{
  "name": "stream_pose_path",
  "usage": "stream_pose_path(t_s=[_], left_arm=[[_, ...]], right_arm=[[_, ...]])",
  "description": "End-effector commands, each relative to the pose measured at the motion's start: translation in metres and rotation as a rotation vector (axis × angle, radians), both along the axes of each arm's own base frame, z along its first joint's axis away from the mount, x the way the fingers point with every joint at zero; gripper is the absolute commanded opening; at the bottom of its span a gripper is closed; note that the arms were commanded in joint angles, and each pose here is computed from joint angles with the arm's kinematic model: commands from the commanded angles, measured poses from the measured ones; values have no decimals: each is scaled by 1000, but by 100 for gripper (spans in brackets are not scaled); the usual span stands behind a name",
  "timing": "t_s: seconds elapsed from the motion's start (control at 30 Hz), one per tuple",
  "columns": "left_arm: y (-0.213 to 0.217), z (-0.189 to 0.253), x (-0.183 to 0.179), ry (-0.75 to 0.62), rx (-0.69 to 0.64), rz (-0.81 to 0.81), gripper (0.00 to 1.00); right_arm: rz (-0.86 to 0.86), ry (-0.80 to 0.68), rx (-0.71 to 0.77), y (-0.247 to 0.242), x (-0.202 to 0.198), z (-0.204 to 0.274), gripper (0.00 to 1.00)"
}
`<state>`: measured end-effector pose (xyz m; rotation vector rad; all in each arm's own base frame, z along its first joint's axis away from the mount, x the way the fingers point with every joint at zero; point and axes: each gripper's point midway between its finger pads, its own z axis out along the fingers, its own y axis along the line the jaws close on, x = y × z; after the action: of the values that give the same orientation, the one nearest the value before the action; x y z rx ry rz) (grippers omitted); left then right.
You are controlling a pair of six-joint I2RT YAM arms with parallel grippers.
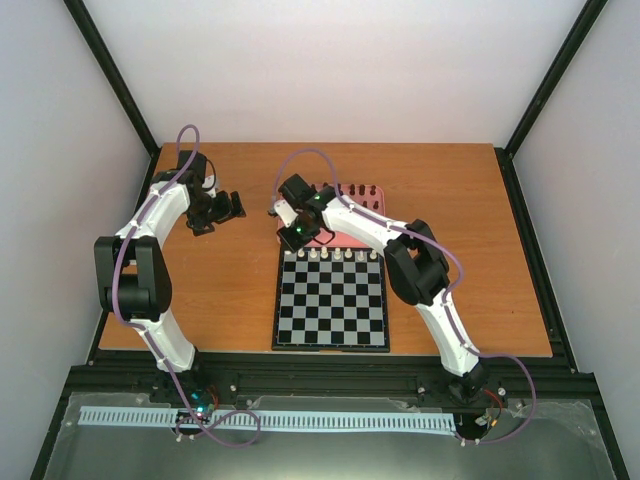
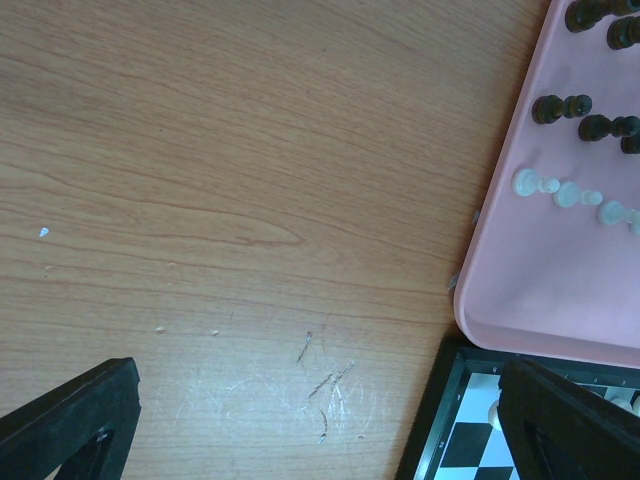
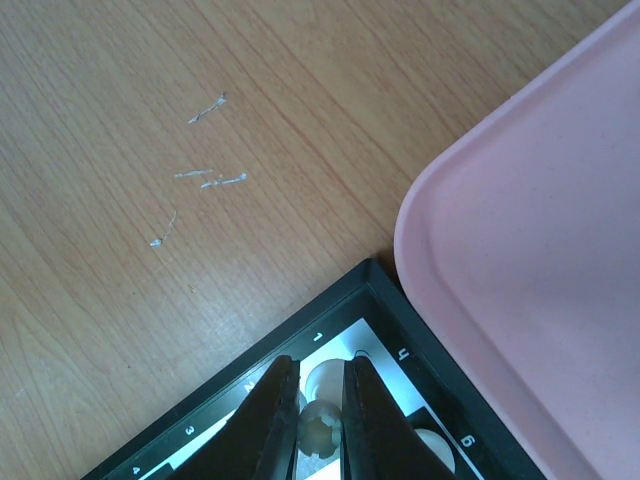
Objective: Set up the chess pieces on the board
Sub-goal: Place the chess piece on the chessboard.
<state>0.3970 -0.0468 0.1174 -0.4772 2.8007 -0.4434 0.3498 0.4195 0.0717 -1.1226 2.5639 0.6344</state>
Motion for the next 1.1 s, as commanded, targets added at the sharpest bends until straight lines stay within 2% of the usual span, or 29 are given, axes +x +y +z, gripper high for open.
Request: stream_pose_path(t_s=[0.0,0.2,0.73,1.07], left_arm=[[1,14,5,-43,5,5,100],[1,13,4,-38,6,5,100],[1,12,4,-37,8,4,100],[1,15,5,-43,9,3,100]], right_arm=[[12,3,-15,2,2,-9,12],[11,12,-22,1,1,-14,12],[11,0,-25,1,3,-13,23],[3,-70,6,1,9,30,35]])
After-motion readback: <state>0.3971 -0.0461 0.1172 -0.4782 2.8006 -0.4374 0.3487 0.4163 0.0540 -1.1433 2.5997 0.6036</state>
